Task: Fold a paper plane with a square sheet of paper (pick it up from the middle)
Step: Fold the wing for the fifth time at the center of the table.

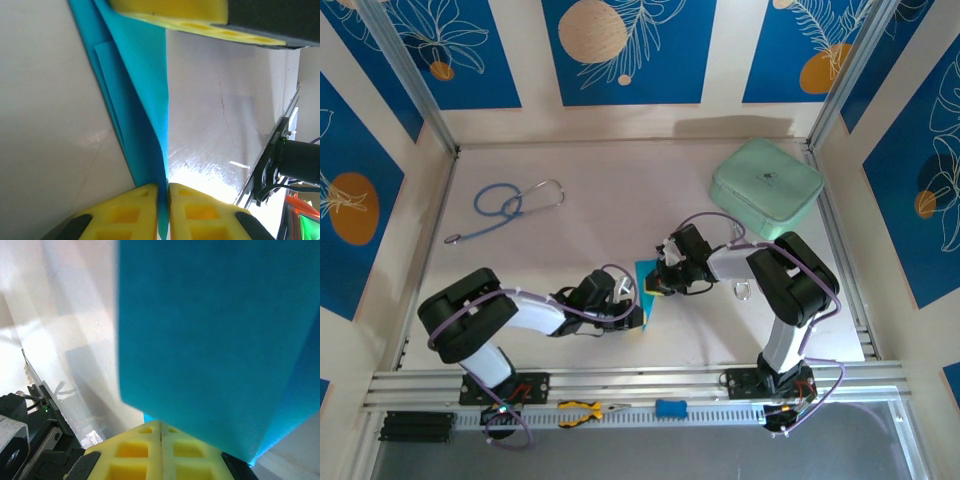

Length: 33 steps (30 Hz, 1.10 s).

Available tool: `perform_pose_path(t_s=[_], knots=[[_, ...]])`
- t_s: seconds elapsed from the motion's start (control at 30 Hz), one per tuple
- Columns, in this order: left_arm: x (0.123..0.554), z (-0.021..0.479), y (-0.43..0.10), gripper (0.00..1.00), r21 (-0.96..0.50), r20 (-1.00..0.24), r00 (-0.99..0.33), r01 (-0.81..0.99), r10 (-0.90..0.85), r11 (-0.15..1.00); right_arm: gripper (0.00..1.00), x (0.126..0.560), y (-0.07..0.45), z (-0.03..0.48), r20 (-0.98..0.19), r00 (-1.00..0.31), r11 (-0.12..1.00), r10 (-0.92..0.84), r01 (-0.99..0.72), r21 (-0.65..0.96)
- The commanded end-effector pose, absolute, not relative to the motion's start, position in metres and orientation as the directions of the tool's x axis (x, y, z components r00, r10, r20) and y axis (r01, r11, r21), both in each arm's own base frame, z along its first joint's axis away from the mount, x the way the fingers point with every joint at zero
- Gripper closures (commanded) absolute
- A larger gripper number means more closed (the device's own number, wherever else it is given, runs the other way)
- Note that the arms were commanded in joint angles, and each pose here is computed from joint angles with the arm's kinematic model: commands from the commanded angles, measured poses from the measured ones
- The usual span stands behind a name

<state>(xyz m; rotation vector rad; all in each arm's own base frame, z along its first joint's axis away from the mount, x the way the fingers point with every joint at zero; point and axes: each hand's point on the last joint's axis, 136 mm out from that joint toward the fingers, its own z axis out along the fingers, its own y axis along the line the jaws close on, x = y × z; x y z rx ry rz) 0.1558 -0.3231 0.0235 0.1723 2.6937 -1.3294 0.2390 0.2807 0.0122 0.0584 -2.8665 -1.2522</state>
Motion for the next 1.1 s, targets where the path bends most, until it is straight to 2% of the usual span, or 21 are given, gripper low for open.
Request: perform_pose_path(t_s=[0.0,0.17,0.23,0.5,0.63,0.8,1.07], knots=[[0.146,0.016,-0.318,0.89,-0.757,-0.143,-0.986,0.163,0.082,0.633,0.94,0.218,0.249,-0.037,0.097,-0.995,0.816,0.006,0.061,0.575],[0.140,0.015,-0.322,0.91,-0.776,-0.122,-0.987,0.162,0.107,0.610,0.94,0.217,0.248,-0.037,0.099,-0.995,0.820,0.008,0.063,0.569],[0.141,0.016,-0.322,0.84,-0.777,-0.124,-0.987,0.161,0.103,0.608,0.94,0.217,0.248,-0.038,0.101,-0.995,0.822,0.010,0.066,0.566],[0.157,0.024,-0.318,0.75,-0.753,-0.184,-0.982,0.165,0.036,0.637,0.94,0.217,0.247,-0.038,0.104,-0.995,0.823,0.010,0.068,0.564],[0.163,0.024,-0.315,0.77,-0.740,-0.202,-0.979,0.158,0.008,0.654,0.94,0.217,0.247,-0.038,0.106,-0.994,0.823,0.010,0.069,0.563],[0.166,0.031,-0.322,0.84,-0.760,-0.215,-0.977,0.171,0.005,0.627,0.94,0.217,0.247,-0.039,0.111,-0.994,0.828,0.013,0.073,0.556],[0.166,0.033,-0.326,0.84,-0.782,-0.209,-0.978,0.163,-0.006,0.601,0.94,0.215,0.246,-0.039,0.115,-0.993,0.829,0.012,0.074,0.554]])
